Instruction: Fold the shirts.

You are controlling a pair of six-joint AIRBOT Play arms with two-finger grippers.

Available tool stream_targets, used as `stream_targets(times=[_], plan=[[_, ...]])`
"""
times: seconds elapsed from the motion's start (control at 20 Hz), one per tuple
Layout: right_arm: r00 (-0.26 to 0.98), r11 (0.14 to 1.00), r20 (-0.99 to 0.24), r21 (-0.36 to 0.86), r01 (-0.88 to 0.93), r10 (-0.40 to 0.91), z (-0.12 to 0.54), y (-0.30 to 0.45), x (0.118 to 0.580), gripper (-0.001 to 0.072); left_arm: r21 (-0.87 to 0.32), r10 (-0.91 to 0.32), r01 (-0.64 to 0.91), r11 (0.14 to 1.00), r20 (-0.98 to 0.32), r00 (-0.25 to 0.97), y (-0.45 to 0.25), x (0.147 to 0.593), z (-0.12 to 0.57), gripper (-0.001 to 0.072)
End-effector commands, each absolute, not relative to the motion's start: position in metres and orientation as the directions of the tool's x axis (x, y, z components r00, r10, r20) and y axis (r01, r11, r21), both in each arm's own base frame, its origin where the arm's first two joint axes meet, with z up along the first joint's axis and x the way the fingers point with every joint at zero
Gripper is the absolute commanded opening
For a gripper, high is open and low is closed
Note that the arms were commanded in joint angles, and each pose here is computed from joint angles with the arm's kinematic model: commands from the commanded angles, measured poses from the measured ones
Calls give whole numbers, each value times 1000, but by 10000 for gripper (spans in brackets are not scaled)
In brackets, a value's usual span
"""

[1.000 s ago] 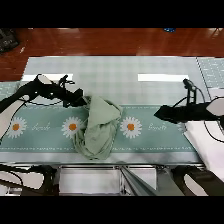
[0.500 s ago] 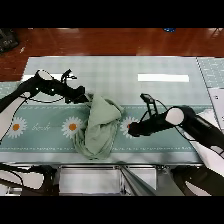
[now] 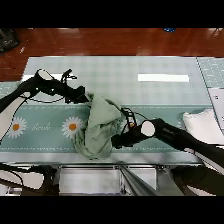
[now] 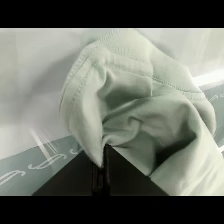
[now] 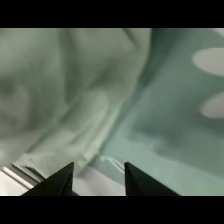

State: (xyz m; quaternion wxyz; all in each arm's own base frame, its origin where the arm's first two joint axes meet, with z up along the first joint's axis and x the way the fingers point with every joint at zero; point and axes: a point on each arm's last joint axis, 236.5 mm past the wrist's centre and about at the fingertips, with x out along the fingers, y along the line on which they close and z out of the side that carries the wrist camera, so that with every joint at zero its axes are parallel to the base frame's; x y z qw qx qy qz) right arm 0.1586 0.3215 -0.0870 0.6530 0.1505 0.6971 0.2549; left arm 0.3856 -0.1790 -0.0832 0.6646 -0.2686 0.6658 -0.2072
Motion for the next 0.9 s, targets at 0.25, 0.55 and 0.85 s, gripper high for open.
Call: stream_targets(times=[0.25, 0.55, 0.85], plan=[[32, 759, -758, 652, 8, 651, -98, 366, 184, 352, -631, -630, -82, 772, -776, 40, -178, 389, -84, 33], [66, 691, -698, 684, -233, 713, -52, 384, 220, 24, -641, -636, -66, 765, -767, 82, -173, 400, -66, 32], [463, 714, -543, 517, -473, 700, 161, 293, 363, 23, -680, -653, 133, 721, -603, 457, -142, 467, 109, 32]])
